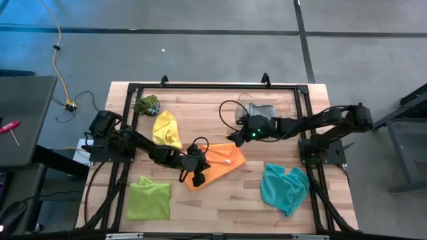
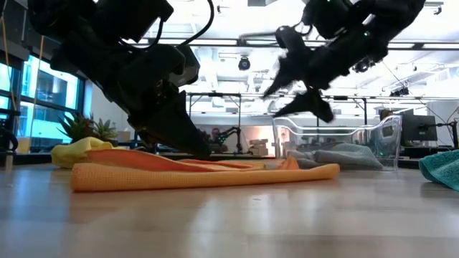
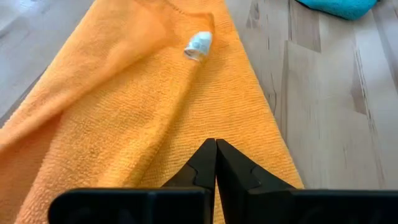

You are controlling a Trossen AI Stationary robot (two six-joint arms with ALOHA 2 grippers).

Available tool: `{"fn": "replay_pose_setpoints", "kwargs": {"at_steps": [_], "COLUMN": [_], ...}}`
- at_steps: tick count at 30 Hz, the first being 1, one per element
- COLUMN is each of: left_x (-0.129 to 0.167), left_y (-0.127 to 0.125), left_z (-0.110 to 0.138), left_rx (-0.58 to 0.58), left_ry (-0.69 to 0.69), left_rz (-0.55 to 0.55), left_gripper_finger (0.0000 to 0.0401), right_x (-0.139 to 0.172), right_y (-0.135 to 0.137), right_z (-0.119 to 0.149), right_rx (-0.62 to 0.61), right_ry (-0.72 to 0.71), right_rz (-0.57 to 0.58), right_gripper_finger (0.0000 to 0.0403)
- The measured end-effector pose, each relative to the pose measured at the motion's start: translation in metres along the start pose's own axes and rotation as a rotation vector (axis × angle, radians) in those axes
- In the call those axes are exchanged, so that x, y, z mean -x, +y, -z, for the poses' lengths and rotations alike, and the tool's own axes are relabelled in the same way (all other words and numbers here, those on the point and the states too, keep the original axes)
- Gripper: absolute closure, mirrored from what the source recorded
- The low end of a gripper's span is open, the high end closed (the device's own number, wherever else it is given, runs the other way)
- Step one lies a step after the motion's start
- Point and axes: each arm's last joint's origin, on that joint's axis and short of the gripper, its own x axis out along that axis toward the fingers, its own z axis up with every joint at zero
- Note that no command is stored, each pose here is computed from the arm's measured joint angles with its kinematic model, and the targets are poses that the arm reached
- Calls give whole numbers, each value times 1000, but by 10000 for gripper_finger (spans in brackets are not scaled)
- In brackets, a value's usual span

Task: Fold microfiber towels
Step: Fold the orange microfiber towel

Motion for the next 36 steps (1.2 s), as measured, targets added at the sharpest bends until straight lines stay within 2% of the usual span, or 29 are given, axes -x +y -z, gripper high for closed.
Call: {"fn": "replay_pose_setpoints", "kwargs": {"at_steps": [3, 6, 11, 15, 19, 23, 25, 28, 33, 36], "left_x": [0, 0, 0, 0, 0, 6, 14, 35, 85, 110], "left_y": [0, 0, 0, 0, 0, -4, -7, -8, -7, -14], "left_z": [0, 0, 0, 0, -1, -6, -13, -25, -56, -65], "left_rx": [0, 0, 0, 0, 1, -45, -81, -119, -48, 7], "left_ry": [0, 0, -2, -8, -10, 4, -1, -14, -183, -298], "left_rz": [0, 0, -3, -14, -10, 84, 151, 166, 105, 79], "left_gripper_finger": [401, 401, 401, 401, 401, 401, 401, 401, 401, 401], "right_x": [8, 18, 27, 21, 6, -7, -10, -11, -10, -16], "right_y": [-7, -7, 3, 12, 16, 8, 9, 20, 39, 37], "right_z": [2, 1, 4, 26, 57, 70, 66, 52, 37, 38], "right_rx": [-4, 4, 49, 44, 19, 37, 95, 217, 544, 637], "right_ry": [30, -2, 18, 113, 227, 259, 260, 252, 308, 373], "right_rz": [95, 152, 93, 65, 85, 161, 161, 139, 126, 122], "right_gripper_finger": [210, 210, 210, 217, 242, 294, 329, 387, 396, 400]}}
